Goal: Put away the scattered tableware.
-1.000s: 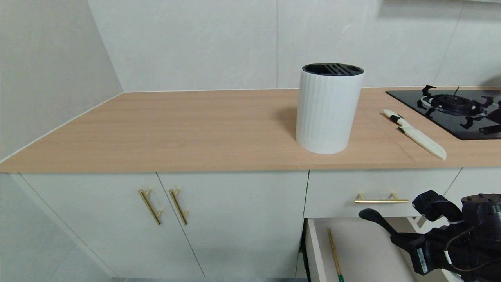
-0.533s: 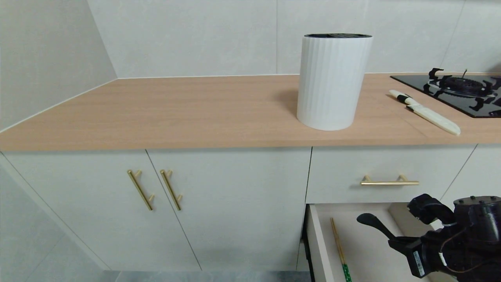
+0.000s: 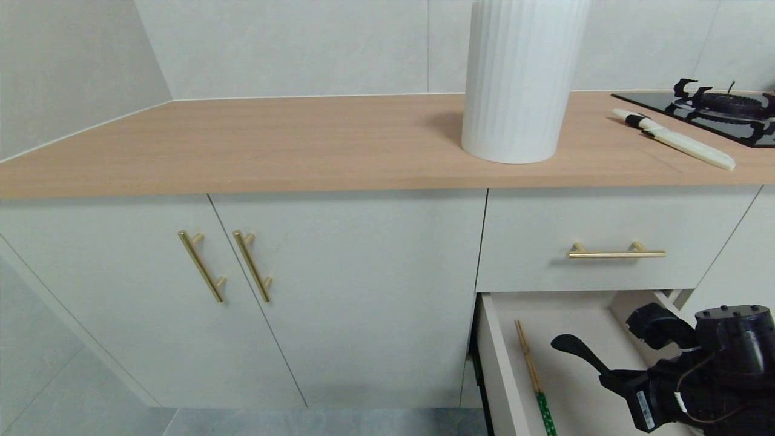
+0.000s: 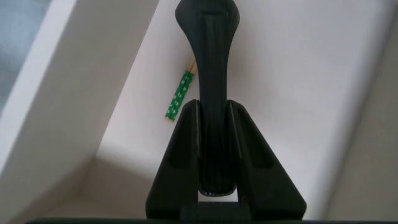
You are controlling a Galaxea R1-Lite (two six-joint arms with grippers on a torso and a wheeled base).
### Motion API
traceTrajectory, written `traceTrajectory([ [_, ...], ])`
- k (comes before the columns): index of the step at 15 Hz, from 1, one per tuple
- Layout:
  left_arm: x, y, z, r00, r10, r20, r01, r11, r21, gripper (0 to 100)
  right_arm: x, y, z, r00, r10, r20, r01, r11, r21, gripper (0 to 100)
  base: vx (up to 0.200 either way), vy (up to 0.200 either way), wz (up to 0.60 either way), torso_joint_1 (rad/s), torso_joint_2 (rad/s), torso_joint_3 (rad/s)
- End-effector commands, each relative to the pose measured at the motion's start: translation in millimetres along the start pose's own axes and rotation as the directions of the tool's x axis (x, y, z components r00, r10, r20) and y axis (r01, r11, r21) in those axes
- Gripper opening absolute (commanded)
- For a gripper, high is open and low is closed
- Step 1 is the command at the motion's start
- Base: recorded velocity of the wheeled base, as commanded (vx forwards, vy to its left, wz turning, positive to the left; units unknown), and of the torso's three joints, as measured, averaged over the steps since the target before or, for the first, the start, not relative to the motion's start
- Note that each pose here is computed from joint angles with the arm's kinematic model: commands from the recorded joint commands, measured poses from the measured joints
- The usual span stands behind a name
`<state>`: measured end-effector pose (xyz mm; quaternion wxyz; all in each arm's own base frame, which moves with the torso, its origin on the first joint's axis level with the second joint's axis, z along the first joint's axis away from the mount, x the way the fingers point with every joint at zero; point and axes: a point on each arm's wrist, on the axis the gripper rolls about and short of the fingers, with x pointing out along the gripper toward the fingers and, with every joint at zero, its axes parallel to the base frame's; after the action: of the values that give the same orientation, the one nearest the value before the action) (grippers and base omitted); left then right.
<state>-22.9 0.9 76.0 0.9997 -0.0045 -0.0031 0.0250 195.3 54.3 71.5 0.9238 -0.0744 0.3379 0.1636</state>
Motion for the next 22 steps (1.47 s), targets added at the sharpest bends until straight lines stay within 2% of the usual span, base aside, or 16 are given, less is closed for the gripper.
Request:
traceTrajectory([
  [1,0,0.0,0.1,1.0,0.001,0.0,-0.001,1.0,0.0,100,2,0,-1,1.0,0.001,-0.008,-0.001,1.0,0.0,0,0.0,0.0,0.0,-0.017,0.06,0.036],
  [9,0,0.0,0.1,1.0,0.001,0.0,-0.001,1.0,0.0,100,7,0,-1,1.0,0.0,-0.015,0.0,1.0,0.002,0,0.0,0.0,0.0,0.0,0.0,0.006],
  [12,0,0.0,0.1,1.0,0.001,0.0,-0.001,1.0,0.0,100,23,-3,-2,0.997,-0.074,-0.037,0.074,0.997,0.012,0,0.0,0.0,0.0,0.0,0.0,0.0],
  [13,0,0.0,0.1,1.0,0.001,0.0,-0.001,1.0,0.0,100,37,-5,-5,0.989,-0.14,-0.053,0.142,0.989,0.041,0,0.0,0.0,0.0,0.0,0.0,0.0],
  [16,0,0.0,0.1,1.0,0.001,0.0,-0.001,1.0,0.0,100,65,0,-13,0.978,-0.185,-0.096,0.194,0.977,0.09,0,0.0,0.0,0.0,0.0,0.0,0.0],
  [19,0,0.0,0.1,1.0,0.001,0.0,-0.001,1.0,0.0,100,93,3,-19,0.975,-0.202,-0.096,0.217,0.958,0.189,0,0.0,0.0,0.0,0.0,0.0,0.0],
  [22,0,0.0,0.1,1.0,0.001,0.0,-0.001,1.0,0.0,100,116,2,-32,0.96,-0.261,-0.101,0.277,0.939,0.203,0,0.0,0.0,0.0,0.0,0.0,0.0],
])
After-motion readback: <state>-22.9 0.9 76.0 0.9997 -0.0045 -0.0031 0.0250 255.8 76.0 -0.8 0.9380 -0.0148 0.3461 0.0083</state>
